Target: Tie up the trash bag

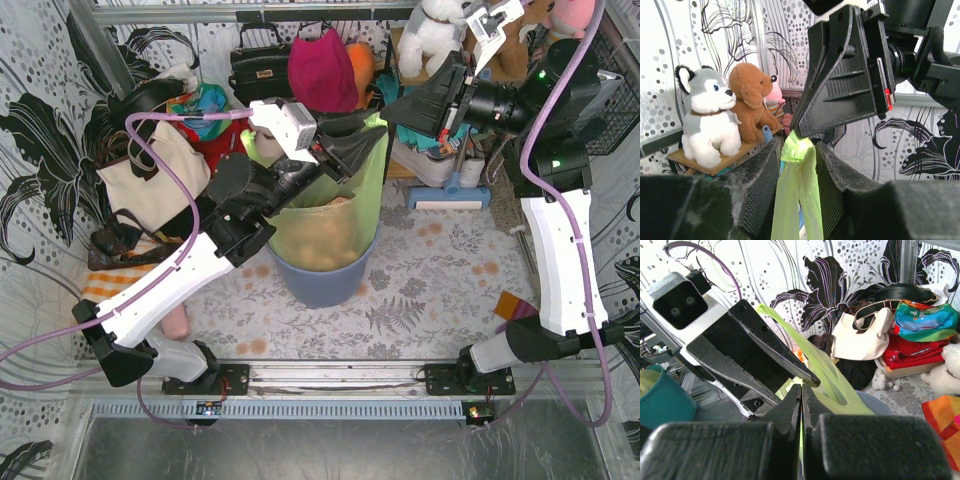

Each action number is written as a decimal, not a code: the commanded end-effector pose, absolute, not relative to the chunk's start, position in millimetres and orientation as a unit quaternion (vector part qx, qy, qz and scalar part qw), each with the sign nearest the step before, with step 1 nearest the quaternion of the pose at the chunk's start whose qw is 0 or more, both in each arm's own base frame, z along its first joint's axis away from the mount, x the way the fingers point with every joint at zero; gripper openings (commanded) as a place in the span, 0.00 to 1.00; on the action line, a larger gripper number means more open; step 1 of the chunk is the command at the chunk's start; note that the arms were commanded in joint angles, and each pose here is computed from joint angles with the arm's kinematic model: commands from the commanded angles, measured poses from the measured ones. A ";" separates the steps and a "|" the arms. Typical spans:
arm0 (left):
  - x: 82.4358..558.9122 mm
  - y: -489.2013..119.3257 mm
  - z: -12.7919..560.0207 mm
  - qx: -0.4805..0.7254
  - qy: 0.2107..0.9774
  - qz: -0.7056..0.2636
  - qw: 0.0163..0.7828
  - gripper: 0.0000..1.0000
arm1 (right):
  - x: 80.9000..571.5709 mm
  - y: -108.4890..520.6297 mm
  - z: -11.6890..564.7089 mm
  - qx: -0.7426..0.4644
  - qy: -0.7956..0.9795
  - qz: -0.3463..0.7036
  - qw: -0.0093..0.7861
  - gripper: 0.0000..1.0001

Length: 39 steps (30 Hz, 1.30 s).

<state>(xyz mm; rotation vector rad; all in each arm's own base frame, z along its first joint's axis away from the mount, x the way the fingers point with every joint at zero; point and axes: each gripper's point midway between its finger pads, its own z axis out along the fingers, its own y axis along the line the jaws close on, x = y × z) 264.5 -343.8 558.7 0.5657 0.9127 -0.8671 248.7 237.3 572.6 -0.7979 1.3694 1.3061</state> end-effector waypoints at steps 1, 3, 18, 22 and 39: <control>261.3 -337.1 580.8 0.251 0.397 -0.404 0.785 0.42 | 234.8 233.6 585.5 -0.343 0.550 0.542 0.535 0.00; 261.8 -338.2 579.9 0.253 0.398 -0.404 0.784 0.41 | 235.3 233.9 584.9 -0.343 0.550 0.543 0.534 0.00; 266.8 -341.0 572.3 0.252 0.410 -0.401 0.780 0.15 | 235.8 233.3 585.8 -0.341 0.550 0.542 0.537 0.00; 261.4 -341.4 575.6 0.261 0.403 -0.406 0.778 0.04 | 236.0 233.3 586.1 -0.340 0.549 0.541 0.539 0.00; 211.9 -348.7 547.7 0.363 0.349 -0.446 0.740 0.00 | 244.1 270.4 590.1 -0.363 0.538 0.547 0.529 0.54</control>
